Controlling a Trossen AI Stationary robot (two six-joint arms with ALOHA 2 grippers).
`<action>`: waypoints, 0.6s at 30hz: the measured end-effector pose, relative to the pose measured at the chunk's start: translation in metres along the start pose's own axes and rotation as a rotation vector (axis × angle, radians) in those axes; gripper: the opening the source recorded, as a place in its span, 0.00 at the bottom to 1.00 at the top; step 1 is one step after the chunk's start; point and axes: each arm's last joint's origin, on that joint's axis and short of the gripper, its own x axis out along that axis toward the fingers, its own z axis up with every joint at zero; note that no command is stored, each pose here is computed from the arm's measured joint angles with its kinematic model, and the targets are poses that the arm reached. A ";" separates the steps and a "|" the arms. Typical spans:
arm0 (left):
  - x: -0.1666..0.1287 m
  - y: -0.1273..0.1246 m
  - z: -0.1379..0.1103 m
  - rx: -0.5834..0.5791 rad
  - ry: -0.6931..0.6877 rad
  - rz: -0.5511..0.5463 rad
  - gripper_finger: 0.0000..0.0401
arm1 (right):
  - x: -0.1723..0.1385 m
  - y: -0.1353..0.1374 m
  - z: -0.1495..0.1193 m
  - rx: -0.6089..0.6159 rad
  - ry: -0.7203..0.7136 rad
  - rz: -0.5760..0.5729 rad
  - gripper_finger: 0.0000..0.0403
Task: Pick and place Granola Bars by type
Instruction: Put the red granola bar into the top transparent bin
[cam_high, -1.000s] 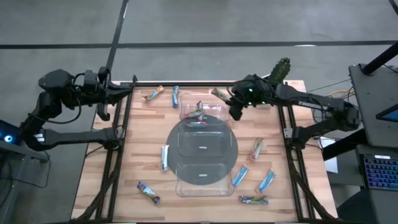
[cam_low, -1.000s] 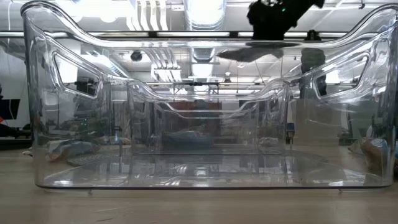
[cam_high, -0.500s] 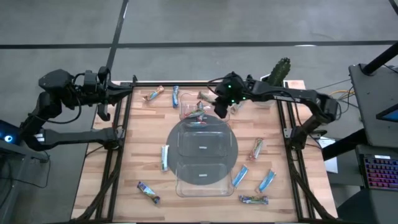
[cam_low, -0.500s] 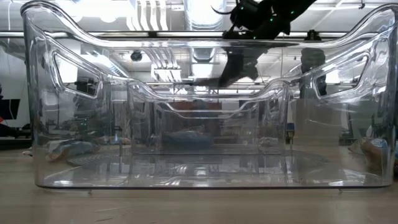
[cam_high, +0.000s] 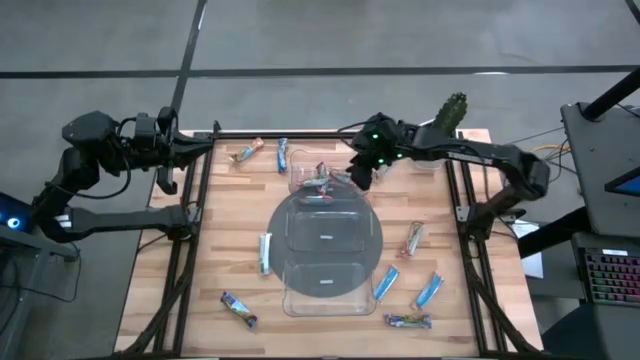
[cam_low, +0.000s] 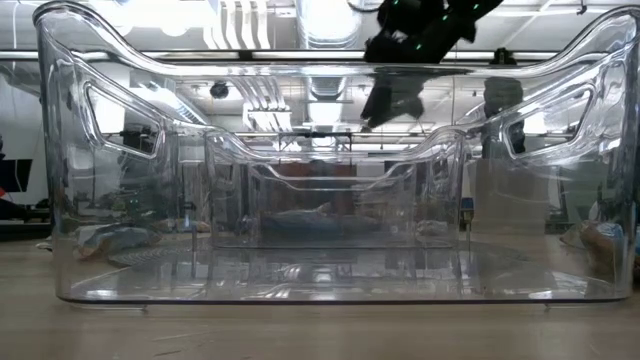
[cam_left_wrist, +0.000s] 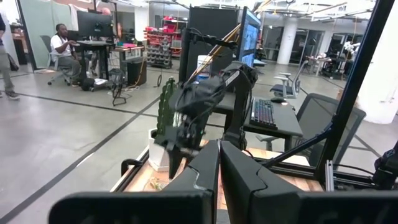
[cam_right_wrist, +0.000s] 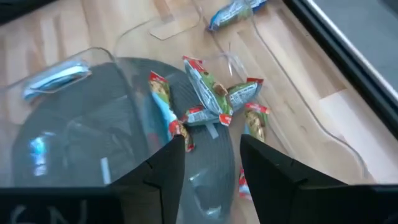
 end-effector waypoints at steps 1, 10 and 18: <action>0.000 0.000 0.000 0.000 0.000 0.000 0.00 | -0.008 0.002 -0.001 -0.001 -0.002 0.001 0.37; 0.000 0.000 0.000 0.003 0.000 0.000 0.00 | -0.097 0.031 -0.023 -0.081 -0.052 0.054 0.37; 0.000 0.000 0.000 0.004 0.000 0.000 0.00 | -0.158 0.059 -0.048 -0.298 -0.157 0.169 0.37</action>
